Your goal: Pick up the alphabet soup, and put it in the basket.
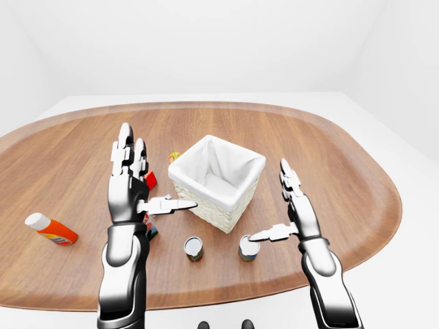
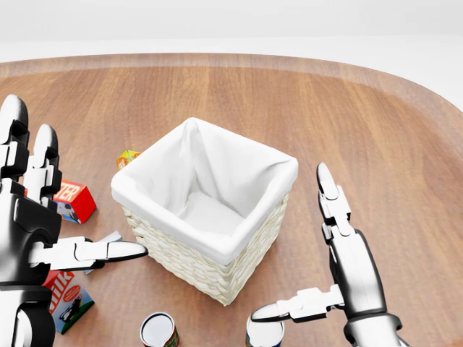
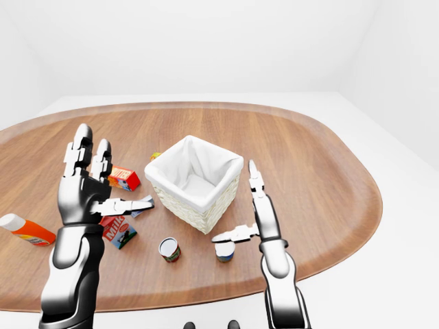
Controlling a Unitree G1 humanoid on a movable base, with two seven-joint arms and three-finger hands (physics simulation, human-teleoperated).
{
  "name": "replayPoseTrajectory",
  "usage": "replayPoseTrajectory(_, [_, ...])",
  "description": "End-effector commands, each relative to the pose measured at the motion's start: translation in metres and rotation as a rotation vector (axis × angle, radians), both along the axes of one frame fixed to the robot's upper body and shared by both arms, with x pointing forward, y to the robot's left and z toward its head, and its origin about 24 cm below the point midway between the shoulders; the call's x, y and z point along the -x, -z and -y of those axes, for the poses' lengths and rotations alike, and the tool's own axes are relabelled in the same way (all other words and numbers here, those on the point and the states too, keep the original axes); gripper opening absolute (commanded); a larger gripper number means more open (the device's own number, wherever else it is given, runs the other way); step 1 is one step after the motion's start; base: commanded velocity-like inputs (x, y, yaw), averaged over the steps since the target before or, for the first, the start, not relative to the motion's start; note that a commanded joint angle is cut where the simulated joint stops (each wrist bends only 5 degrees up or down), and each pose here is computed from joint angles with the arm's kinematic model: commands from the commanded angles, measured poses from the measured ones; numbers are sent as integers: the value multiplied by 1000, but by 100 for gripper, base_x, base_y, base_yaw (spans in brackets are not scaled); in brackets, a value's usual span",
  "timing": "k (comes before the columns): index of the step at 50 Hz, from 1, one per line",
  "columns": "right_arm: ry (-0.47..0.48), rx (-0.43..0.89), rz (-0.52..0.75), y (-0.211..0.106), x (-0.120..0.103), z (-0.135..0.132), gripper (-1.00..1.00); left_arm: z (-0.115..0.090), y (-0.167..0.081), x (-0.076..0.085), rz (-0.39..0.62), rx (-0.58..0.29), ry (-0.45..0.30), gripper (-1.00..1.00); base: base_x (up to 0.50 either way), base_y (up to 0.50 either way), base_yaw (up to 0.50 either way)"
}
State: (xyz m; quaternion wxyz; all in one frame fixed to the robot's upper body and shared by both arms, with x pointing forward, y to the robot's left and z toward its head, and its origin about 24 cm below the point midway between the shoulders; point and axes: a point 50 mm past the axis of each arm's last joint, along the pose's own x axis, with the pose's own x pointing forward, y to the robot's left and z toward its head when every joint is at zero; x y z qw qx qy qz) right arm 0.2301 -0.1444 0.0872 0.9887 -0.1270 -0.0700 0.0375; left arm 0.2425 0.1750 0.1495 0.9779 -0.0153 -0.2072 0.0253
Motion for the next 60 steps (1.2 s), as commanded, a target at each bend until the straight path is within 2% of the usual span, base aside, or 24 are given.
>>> replayPoseTrajectory(1, [4, 7, -112, 25, 16, -2, 100, 0, 0, 1, -1, -1, -1, 100, 0, 0, 0])
replayPoseTrajectory(9, [9, 11, -202, 54, 29, -4, 100, 0, 0, 1, 2, -2, -2, 100, 0, 0, 0])
replayPoseTrajectory(20, [44, 16, -300, 71, 36, -3, 100, -1, -1, 1, 4, -3, -3, 100, 0, 0, 0])
replayPoseTrajectory(34, [44, 28, -388, 91, 33, -5, 100, 2, -3, 2, 13, 0, 3, 100, 0, 0, 0])
replayPoseTrajectory(50, [-13, 140, -442, 107, 28, -14, 100, 1, -4, 3, 19, 1, 2, 100, 0, 0, 0])
replayPoseTrajectory(60, [-14, 193, -456, 112, 22, -14, 100, 1, 0, 0, 2, 1, 3, 100, 0, 0, 0])
